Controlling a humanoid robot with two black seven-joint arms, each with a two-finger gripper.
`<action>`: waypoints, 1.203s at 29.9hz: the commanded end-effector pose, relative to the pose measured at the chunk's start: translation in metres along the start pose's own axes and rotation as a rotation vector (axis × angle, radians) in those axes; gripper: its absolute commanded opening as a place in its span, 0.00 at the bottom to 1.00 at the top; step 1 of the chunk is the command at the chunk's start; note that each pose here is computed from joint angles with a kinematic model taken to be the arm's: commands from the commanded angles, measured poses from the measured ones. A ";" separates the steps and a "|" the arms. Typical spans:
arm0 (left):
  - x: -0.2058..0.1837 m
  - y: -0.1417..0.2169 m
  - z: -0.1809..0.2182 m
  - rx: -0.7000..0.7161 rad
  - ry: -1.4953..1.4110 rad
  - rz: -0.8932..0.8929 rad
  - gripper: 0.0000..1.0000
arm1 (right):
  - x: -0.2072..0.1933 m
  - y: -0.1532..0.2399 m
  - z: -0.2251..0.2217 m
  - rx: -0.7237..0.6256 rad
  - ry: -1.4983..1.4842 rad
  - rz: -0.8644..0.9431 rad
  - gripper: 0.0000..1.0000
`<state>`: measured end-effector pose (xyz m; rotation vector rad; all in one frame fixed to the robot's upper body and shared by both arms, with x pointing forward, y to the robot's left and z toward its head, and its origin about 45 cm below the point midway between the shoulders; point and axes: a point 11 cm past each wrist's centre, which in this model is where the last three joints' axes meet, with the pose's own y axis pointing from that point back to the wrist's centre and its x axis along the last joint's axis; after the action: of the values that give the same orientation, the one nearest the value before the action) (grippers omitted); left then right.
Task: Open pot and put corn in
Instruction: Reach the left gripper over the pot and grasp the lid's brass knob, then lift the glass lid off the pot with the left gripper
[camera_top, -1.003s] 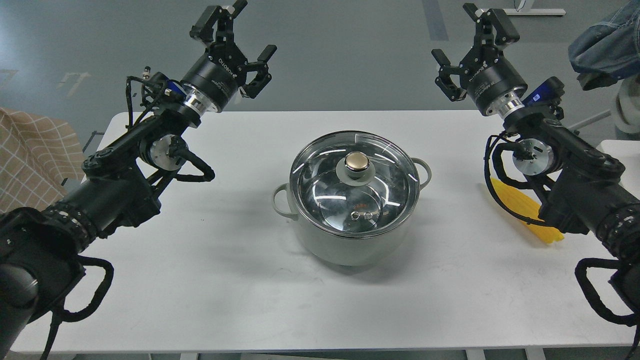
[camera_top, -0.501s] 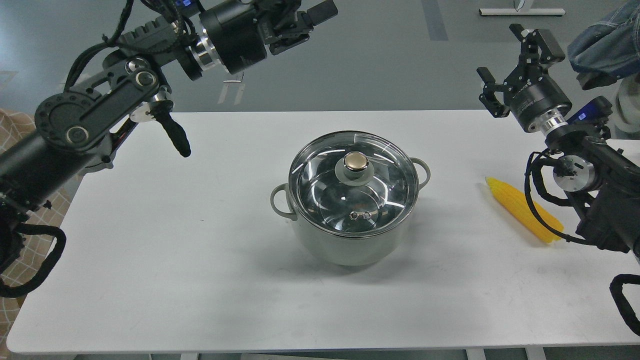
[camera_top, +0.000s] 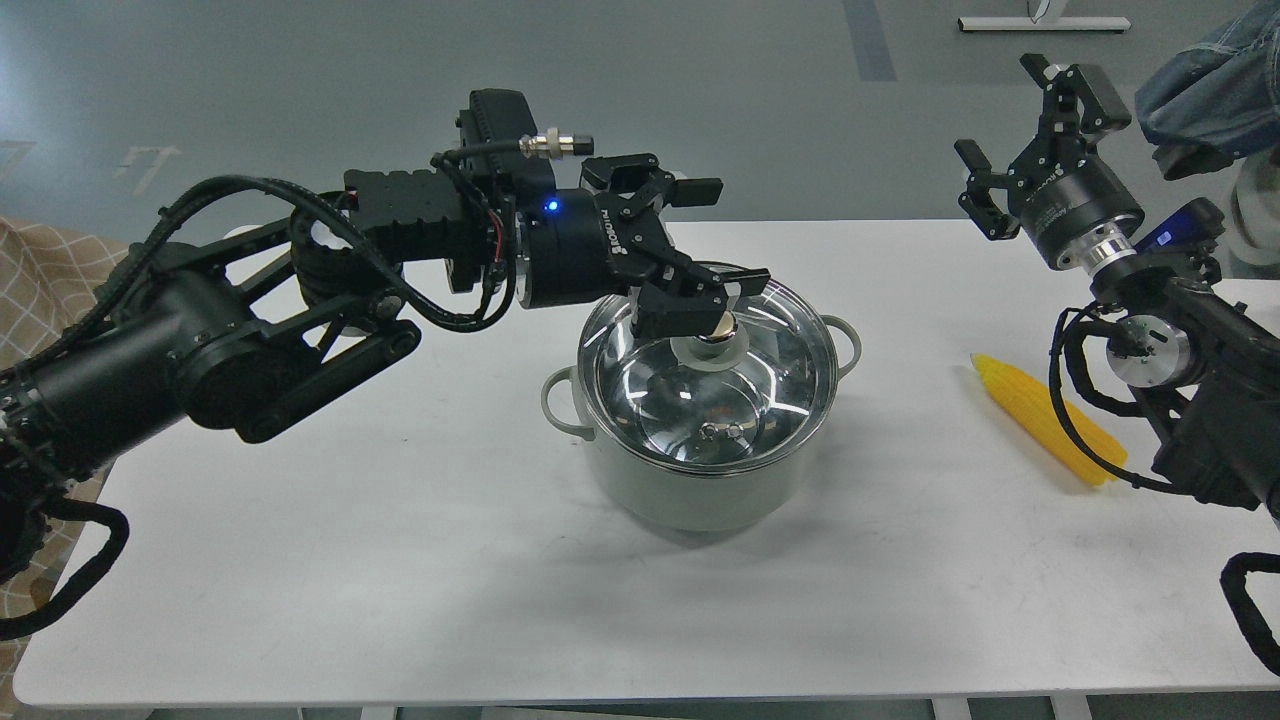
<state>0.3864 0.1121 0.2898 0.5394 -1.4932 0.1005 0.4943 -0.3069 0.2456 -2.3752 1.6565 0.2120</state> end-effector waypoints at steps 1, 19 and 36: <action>-0.025 -0.013 0.002 0.009 0.035 -0.031 0.98 | -0.001 0.001 0.003 -0.004 -0.004 -0.001 1.00; -0.067 -0.015 0.000 0.050 0.129 -0.060 0.93 | -0.007 0.002 0.008 -0.010 -0.019 -0.021 1.00; -0.066 -0.008 -0.001 0.053 0.123 -0.058 0.00 | -0.007 0.003 0.010 -0.014 -0.022 -0.021 1.00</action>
<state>0.3847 0.1247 0.2199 0.6188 -1.3506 0.1288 0.4900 -0.2981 0.2396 -2.3907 1.6219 0.2400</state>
